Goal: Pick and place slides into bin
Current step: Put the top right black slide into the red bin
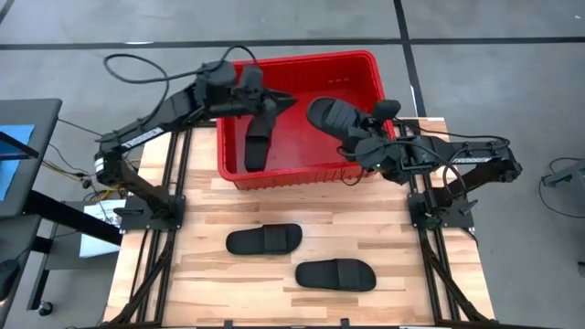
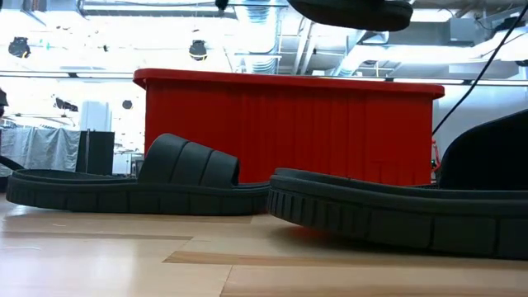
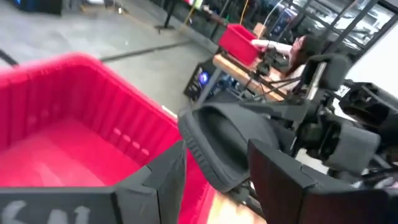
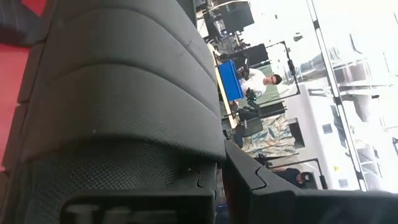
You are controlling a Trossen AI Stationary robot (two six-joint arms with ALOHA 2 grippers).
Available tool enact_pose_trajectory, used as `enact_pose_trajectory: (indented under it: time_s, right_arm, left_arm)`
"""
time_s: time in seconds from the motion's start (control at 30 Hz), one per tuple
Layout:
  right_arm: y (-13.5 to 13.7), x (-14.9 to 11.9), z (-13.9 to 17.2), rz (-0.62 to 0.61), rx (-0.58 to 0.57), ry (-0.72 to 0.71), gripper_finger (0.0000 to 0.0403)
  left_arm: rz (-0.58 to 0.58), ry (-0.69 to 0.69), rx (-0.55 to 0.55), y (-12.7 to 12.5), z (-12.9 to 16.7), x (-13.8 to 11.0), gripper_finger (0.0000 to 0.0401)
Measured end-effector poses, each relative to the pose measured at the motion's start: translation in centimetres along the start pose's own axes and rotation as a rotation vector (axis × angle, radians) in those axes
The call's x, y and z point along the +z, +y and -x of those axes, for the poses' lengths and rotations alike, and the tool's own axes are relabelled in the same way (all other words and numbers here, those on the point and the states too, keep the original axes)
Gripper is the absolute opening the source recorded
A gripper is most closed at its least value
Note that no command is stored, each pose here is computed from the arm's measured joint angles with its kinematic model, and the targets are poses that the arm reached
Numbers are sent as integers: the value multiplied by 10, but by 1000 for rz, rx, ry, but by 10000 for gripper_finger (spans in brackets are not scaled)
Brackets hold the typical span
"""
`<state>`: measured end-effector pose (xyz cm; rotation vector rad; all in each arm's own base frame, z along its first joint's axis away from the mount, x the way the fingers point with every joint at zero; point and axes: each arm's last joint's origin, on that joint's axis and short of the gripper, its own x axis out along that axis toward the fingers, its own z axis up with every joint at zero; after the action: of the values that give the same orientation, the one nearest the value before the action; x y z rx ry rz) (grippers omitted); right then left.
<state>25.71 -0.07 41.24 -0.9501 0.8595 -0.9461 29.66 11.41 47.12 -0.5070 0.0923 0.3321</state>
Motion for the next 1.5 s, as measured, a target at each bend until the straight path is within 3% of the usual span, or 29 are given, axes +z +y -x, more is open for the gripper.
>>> enact_pose_trajectory:
  time_s: [0.43,0.8,1.1,1.5]
  right_arm:
    - [0,0,0,20,1,-3,0]
    - [0,0,0,28,0,-2,0]
    - [0,0,0,46,-1,-2,0]
    - [0,1,2,48,1,-7,0]
  left_arm:
    - [114,14,-77,11,-23,-2,161]
    - [197,60,-1,15,-23,-8,161]
    - [362,37,23,15,-24,-7,161]
    - [430,100,8,14,-48,-24,161]
